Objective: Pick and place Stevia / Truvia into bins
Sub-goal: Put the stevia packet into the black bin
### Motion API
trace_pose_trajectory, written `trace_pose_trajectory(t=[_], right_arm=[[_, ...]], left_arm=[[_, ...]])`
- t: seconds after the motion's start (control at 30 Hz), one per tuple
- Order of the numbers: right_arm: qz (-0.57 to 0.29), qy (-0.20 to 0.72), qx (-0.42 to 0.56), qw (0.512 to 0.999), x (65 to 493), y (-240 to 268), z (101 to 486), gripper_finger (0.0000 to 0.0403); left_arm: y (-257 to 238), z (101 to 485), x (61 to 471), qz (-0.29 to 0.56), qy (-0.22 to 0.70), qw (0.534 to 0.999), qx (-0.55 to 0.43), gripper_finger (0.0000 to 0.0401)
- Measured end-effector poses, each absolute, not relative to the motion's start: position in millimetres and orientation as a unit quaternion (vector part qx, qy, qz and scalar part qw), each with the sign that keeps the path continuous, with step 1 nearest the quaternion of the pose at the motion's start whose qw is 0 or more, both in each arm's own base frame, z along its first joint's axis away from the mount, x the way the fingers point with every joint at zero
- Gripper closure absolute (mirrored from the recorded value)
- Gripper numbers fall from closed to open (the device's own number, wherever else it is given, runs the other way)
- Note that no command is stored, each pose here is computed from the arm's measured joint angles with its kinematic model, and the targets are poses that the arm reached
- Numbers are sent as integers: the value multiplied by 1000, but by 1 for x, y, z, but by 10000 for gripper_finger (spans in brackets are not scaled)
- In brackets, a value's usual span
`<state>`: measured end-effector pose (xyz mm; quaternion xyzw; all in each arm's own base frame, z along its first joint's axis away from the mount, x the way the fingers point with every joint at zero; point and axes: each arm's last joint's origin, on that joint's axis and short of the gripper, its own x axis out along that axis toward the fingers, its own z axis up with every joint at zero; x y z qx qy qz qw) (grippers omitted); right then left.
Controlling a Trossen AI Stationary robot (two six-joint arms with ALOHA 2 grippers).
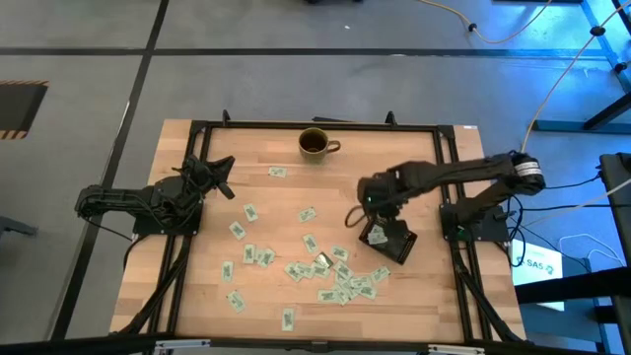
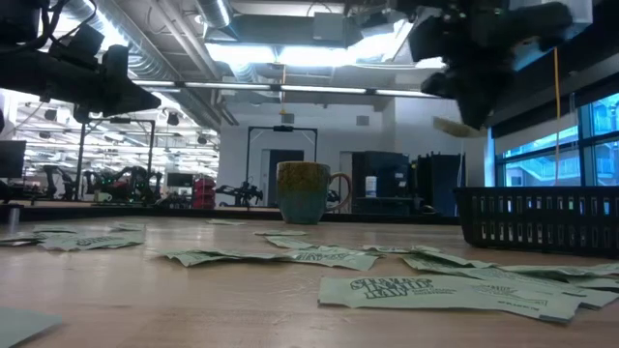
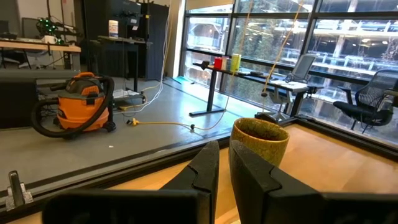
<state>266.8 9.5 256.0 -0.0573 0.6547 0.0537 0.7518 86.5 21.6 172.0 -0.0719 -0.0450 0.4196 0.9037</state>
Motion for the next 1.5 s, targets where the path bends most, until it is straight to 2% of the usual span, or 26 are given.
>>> trace_pose_trajectory(t=[0.47, 0.63, 0.97, 1.33, 1.5], right_arm=[[-2, 729, -4, 685, 260, 45, 194, 399], [2, 730, -9, 684, 265, 52, 185, 398], [8, 707, -6, 707, 273, 56, 181, 392], [-2, 709, 4, 705, 273, 56, 182, 341], [-11, 707, 14, 707, 277, 57, 194, 332]], left_arm=[[22, 172, 87, 419, -42, 904, -70, 368], [22, 172, 87, 419, -42, 904, -70, 368], [22, 171, 87, 419, -42, 904, -70, 368], [22, 171, 87, 419, -42, 904, -70, 368], [22, 171, 87, 419, -42, 904, -70, 368]])
